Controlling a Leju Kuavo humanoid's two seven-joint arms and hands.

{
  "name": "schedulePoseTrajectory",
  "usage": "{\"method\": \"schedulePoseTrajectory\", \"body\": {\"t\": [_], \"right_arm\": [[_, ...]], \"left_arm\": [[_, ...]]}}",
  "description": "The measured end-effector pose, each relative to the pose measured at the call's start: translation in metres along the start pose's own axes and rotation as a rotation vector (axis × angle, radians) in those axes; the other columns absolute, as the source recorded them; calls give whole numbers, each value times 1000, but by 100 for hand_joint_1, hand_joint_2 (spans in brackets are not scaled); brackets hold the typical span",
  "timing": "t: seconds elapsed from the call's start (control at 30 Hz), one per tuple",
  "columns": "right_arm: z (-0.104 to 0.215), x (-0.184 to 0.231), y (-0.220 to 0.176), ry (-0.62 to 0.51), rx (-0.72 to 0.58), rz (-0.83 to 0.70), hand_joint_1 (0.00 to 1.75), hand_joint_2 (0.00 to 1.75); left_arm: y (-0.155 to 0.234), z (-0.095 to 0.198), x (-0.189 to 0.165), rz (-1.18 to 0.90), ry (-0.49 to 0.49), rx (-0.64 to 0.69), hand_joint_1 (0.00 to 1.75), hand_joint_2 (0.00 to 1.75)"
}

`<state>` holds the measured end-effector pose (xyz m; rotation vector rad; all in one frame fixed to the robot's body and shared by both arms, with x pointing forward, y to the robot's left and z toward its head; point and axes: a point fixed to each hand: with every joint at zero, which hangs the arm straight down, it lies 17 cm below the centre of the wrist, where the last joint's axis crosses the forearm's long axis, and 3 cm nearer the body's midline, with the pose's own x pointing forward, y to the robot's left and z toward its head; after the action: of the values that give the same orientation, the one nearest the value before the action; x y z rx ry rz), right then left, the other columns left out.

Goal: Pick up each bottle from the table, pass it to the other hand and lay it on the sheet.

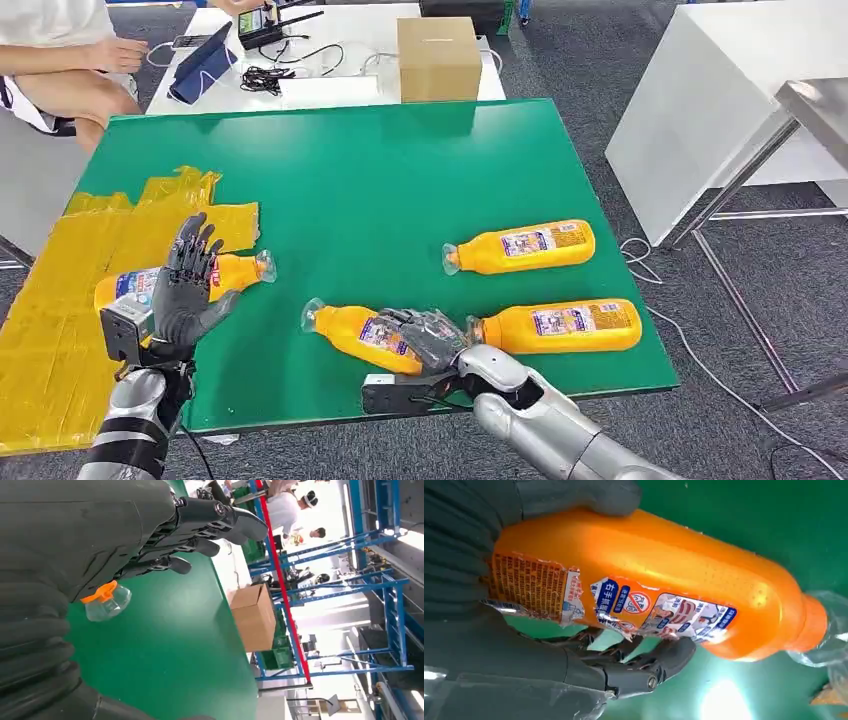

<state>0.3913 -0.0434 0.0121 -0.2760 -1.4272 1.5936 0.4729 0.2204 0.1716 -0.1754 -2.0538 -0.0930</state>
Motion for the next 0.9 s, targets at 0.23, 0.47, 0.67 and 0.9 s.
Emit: {"method": "schedulePoseTrajectory", "body": {"t": [0.23, 0.47, 0.67, 0.9], "right_arm": [[-3, -11, -5, 31, 4, 19, 175, 175], [-8, -18, -7, 55, 1, -8, 175, 175], [-12, -20, -15, 70, -42, -47, 175, 175], [-16, -26, -23, 113, -77, -54, 0, 175]], "left_arm": [[-2, 0, 1, 6, -3, -1, 0, 175], [-5, -1, 1, 13, -6, 0, 0, 175], [-8, -1, 2, 19, -8, -1, 0, 175], [-13, 0, 7, 22, -20, -8, 0, 175]]}}
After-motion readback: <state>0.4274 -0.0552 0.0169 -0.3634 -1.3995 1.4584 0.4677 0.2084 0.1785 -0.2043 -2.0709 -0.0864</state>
